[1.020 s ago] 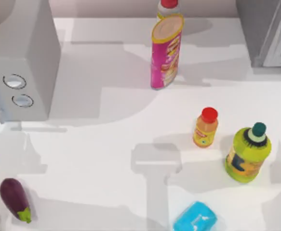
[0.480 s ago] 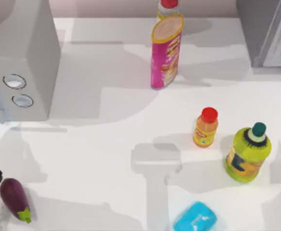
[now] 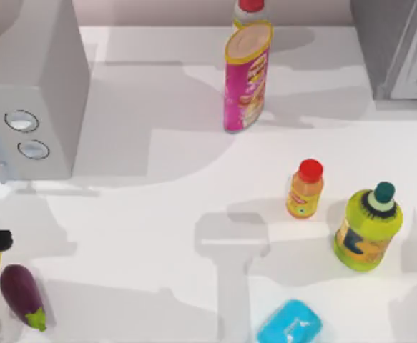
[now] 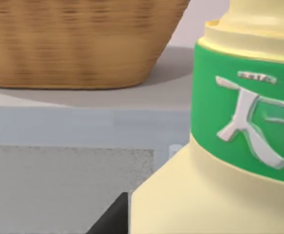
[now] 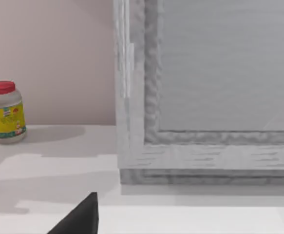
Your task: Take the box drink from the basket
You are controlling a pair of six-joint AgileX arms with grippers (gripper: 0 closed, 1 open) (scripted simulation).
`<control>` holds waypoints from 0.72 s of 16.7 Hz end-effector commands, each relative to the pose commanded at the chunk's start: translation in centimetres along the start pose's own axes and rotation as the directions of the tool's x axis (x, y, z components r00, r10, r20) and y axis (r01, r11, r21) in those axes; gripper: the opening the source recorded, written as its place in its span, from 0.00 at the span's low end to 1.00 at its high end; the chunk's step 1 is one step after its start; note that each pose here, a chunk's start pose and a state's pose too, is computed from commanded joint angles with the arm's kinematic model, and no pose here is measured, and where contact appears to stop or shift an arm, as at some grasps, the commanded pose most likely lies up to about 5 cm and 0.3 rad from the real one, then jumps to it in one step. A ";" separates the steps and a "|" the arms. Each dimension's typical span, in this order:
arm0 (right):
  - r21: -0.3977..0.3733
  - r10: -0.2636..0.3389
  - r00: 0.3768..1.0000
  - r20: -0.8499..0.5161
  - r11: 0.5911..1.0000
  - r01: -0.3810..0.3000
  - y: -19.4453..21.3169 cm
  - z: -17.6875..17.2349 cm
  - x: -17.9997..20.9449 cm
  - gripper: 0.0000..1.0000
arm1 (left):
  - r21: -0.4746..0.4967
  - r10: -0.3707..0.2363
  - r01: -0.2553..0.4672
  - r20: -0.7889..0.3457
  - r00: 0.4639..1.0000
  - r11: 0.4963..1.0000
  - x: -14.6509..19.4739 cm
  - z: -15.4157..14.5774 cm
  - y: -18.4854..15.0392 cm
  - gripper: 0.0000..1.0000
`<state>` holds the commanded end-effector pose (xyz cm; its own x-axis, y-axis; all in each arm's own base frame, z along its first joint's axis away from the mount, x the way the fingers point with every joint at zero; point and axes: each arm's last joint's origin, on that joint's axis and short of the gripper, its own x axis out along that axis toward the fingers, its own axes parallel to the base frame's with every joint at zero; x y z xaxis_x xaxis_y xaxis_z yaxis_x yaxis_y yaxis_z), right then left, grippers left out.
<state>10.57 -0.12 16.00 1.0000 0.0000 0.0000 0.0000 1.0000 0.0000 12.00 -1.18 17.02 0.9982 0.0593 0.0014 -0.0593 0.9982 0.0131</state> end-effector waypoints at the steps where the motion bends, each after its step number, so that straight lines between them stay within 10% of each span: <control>1: 0.000 0.000 1.000 0.000 1.000 0.000 0.0 0.0 0.0 1.00 | 0.002 0.015 -0.015 0.007 1.000 1.000 0.3 0.3 -0.3 0.00; 12: 0.000 0.000 1.000 0.000 1.000 0.000 0.0 0.0 0.0 1.00 | -0.010 0.185 -0.185 0.051 0.981 0.983 3.6 1.5 -6.4 0.00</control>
<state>10.57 -0.12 16.00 1.0000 0.0000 0.0000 0.0000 1.0000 0.0000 16.00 -7.34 18.44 0.9687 0.2423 0.0545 -0.2429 0.9701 0.0028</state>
